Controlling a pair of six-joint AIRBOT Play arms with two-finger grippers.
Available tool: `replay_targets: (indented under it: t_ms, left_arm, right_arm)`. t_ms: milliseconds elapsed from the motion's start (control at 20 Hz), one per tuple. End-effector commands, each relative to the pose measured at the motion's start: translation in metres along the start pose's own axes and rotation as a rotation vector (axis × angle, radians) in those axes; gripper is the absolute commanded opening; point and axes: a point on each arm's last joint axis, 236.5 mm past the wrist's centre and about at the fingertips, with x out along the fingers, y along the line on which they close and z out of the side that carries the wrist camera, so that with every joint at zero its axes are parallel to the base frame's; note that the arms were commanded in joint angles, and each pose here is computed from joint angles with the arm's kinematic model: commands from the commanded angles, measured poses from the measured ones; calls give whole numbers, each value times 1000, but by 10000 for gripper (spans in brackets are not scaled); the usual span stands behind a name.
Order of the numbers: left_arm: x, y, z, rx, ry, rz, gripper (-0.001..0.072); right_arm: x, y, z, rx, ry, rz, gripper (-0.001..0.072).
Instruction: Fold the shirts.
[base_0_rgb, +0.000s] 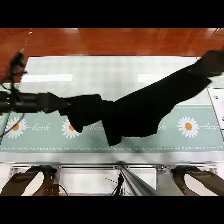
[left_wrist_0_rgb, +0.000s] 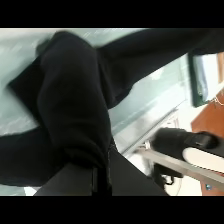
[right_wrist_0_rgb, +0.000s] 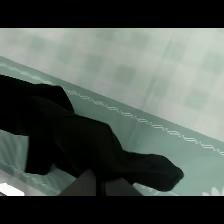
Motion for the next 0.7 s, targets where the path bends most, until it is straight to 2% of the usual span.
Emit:
replay_targets:
  t_ms: [0, 100, 300, 500, 650]
  left_arm:
    - [28, 66, -23, -90, 49, 98, 32]
    - [39, 98, -33, -145, 84, 159, 33]
    - [67, 138, -48, -293, 174, 167, 33]
    - [90, 183, -42, -397, 147, 220, 33]
    - [93, 189, -25, -367, 107, 204, 35]
  right_arm:
    - [62, -25, 10, -16, 104, -62, 16]
    - [94, -37, 17, 7, 133, -59, 16]
    - [151, -53, 23, 51, 175, -32, 16]
    - [188, -56, 18, 89, 227, 13, 17]
    - [196, -57, 18, 98, 230, 23, 17]
